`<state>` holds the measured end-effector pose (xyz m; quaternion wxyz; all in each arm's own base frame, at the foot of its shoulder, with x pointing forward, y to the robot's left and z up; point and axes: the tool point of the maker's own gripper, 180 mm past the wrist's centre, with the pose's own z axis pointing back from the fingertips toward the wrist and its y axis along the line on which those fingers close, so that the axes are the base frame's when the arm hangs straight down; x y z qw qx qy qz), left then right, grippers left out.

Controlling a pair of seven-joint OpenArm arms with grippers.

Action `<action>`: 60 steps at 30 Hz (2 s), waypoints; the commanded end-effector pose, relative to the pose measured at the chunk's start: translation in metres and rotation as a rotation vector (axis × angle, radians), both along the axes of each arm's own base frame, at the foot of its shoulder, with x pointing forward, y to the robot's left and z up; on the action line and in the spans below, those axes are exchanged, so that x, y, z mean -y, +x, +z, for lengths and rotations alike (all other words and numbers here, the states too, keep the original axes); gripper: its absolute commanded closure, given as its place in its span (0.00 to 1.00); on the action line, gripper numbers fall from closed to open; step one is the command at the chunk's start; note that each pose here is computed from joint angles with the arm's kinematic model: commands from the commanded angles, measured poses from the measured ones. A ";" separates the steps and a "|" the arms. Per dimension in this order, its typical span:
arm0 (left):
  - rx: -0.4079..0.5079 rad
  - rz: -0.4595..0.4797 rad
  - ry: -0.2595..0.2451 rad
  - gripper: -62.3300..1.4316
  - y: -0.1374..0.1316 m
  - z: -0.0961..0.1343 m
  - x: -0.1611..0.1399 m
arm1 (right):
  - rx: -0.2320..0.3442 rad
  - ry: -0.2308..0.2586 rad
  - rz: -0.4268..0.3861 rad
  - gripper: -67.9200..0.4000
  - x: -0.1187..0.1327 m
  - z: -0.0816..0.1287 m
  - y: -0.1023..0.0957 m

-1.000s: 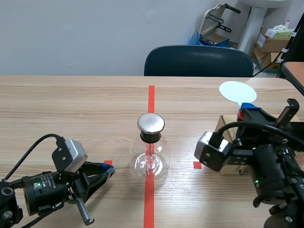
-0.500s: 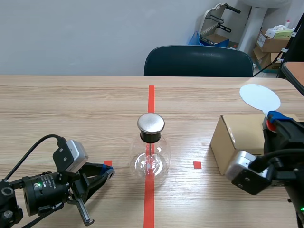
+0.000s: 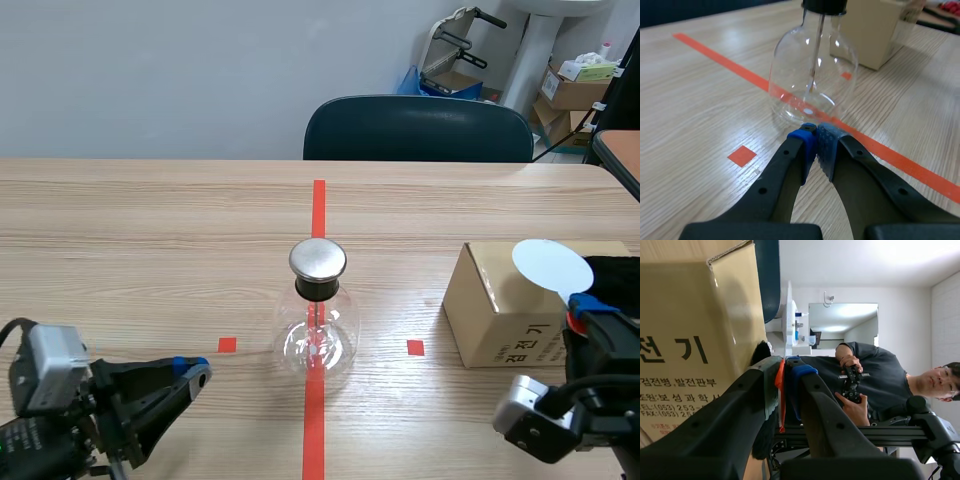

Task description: Do the electroscope experiment

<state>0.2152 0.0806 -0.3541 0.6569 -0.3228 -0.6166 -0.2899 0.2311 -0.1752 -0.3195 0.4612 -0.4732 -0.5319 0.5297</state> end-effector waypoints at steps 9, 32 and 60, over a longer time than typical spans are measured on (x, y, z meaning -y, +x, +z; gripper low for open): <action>0.109 0.059 -0.235 0.93 -0.004 0.047 -0.018 | 0.001 -0.027 0.015 0.97 -0.008 -0.003 0.004; 0.002 0.051 -0.328 0.49 -0.031 0.058 -0.045 | -0.133 -0.011 -0.032 0.97 -0.005 -0.027 0.003; -0.013 -0.194 -0.209 0.49 -0.064 0.088 -0.008 | -0.126 0.010 -0.050 0.17 -0.002 -0.026 0.003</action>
